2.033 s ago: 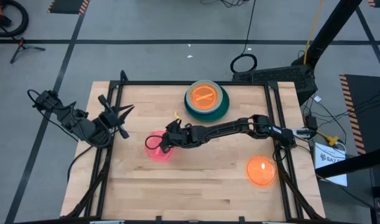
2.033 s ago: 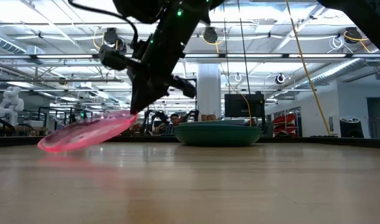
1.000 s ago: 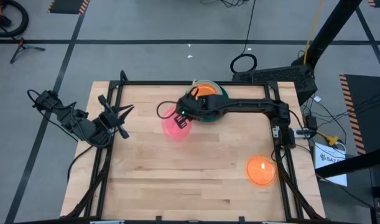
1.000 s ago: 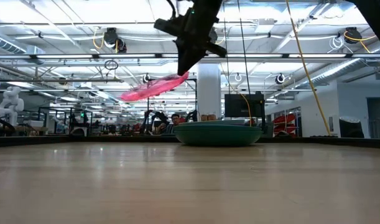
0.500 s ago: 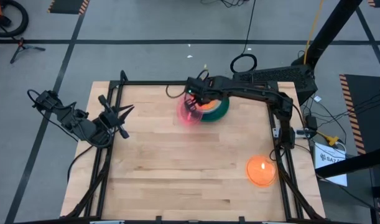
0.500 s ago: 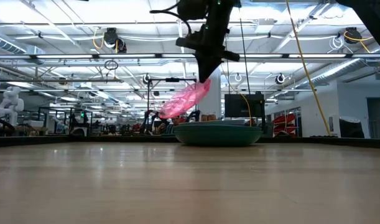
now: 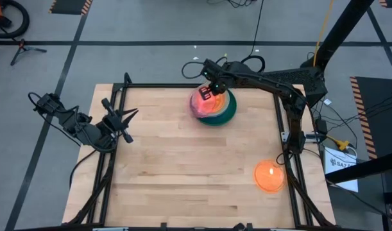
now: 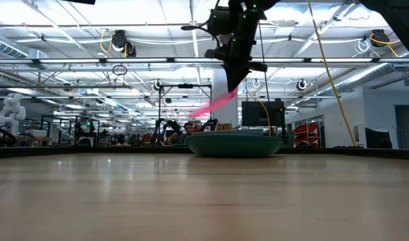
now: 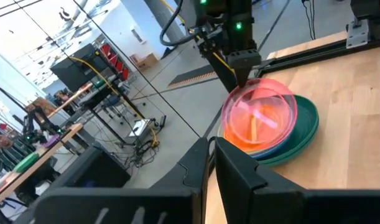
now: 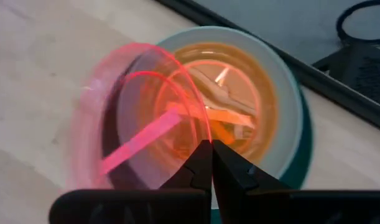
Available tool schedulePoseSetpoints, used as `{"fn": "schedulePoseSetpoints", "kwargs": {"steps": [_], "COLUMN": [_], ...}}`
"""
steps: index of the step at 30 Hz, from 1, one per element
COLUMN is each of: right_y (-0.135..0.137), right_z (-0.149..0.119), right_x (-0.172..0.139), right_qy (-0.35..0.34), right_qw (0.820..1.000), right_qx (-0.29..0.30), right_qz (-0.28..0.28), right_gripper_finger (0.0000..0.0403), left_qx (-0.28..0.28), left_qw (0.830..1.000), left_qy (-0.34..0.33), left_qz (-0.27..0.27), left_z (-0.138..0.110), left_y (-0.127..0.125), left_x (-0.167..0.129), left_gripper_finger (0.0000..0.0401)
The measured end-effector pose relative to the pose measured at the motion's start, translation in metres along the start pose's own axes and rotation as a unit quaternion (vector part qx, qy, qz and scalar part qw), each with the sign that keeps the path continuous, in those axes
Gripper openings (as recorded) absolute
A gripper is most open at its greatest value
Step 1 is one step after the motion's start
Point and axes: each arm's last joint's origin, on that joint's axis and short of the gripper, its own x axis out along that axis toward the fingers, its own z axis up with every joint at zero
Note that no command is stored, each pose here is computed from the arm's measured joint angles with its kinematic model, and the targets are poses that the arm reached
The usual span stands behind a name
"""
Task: Stack plastic plates
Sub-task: Stack the pink plate on the top orange plate, then stack the orange plate on the pink plate
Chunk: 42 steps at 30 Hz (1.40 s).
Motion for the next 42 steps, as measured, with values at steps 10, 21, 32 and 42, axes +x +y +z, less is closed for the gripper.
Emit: {"fn": "schedulePoseSetpoints", "kwargs": {"steps": [10,21,32,42], "right_y": [-0.033,-0.062,-0.063,-0.046], "right_z": [0.014,0.008,0.005,-0.009], "right_x": [0.007,0.049,0.057,0.037], "right_qy": [0.016,0.039,0.040,0.051], "right_qw": [1.000,0.998,0.998,0.997], "right_qx": [0.014,0.041,0.039,0.041], "right_qz": [-0.014,-0.038,-0.040,-0.035], "right_gripper_finger": [0.0000,0.0001,0.0110,0.0161], "left_qx": [-0.004,-0.008,-0.010,-0.012], "left_qw": [1.000,1.000,1.000,1.000], "left_qy": [0.008,0.008,0.005,0.004], "left_qz": [-0.001,-0.001,-0.001,0.000], "left_z": [-0.003,-0.003,-0.002,-0.002], "left_y": [0.000,0.000,0.000,0.000], "left_x": [0.000,0.000,0.000,0.000], "left_gripper_finger": [0.0035,0.0035,0.0035,0.0035]}}
